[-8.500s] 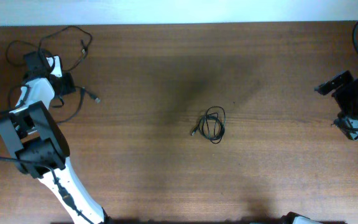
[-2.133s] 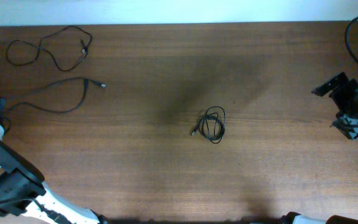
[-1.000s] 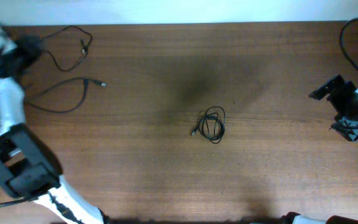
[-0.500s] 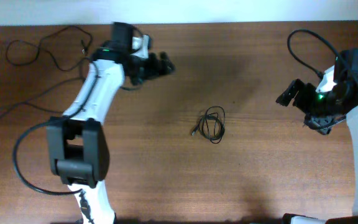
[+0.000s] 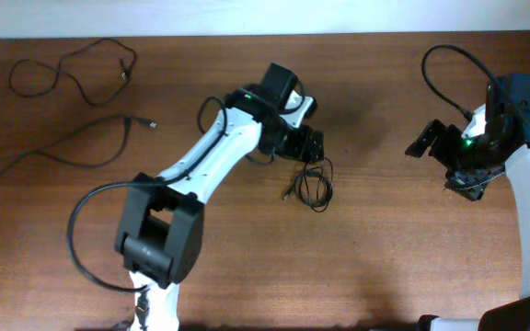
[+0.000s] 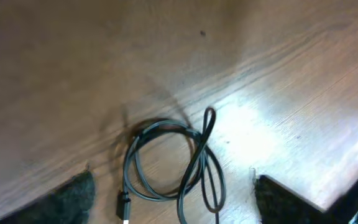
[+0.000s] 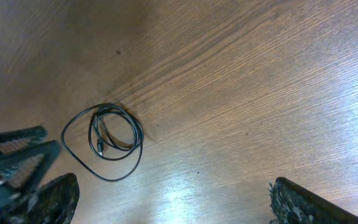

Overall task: Untangle cables
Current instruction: 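Move the left gripper to the central coiled bundle and grasp a cable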

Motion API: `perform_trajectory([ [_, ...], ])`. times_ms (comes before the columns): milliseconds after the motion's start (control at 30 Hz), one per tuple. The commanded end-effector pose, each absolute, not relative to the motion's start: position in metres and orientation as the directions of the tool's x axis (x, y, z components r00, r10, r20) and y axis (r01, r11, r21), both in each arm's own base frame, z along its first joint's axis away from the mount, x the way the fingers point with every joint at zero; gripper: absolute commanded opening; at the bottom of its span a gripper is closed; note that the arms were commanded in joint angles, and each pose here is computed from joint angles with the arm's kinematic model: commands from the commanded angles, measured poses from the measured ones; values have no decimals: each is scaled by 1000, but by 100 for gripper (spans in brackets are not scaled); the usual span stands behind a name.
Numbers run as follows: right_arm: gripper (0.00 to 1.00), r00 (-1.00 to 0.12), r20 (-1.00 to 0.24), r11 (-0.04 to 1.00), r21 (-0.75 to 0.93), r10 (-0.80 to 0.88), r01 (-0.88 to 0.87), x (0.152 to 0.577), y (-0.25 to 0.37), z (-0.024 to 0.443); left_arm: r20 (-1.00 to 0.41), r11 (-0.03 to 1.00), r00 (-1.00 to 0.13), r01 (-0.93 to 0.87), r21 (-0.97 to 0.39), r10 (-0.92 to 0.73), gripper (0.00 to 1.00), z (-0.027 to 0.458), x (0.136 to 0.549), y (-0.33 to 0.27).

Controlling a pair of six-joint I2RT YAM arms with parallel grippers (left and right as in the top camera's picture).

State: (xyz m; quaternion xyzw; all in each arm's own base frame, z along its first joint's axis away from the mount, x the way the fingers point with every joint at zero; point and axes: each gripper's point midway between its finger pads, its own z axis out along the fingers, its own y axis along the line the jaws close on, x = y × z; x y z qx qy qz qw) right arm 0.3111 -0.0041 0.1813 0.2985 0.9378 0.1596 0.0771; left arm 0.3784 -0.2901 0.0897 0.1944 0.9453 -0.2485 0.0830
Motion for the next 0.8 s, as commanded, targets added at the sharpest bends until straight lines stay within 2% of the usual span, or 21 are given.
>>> perform_trajectory([
  [0, 99, -809, -31, 770, 330, 587, 546, 309, -3, 177, -163, 825, -921, 390, -410, 354, 69, 60, 366, -286],
  [200, 99, -809, -34, 770, 332, 587, 545, 309, -3, 177, -147, 831, -923, 384, -402, 356, 53, 57, 364, -283],
  [267, 99, -809, -33, 770, 332, 587, 545, 309, -3, 177, -148, 831, -923, 384, -402, 356, 45, 57, 364, -283],
  [300, 99, -809, -31, 770, 330, 587, 546, 309, -3, 177, -148, 830, -923, 385, -403, 356, 38, 57, 364, -283],
  [400, 99, -809, -29, 770, 330, 587, 547, 308, -3, 177, -145, 816, -922, 385, -432, 358, 0, 61, 361, -288],
  [467, 99, -809, -23, 769, 328, 587, 548, 307, -3, 176, -158, 752, -909, 409, -516, 386, 0, 74, 353, -301],
  [567, 99, -813, -3, 760, 358, 582, 542, 307, 4, 177, -272, 537, -843, 511, -671, 463, 0, 119, 341, -331],
  [700, 98, -830, 52, 744, 414, 556, 524, 302, 18, 173, -386, 397, -809, 564, -724, 443, 0, 180, 340, -348],
  [767, 99, -857, 62, 747, 462, 512, 479, 301, 27, 175, -425, 379, -796, 587, -715, 432, 0, 199, 341, -349],
])
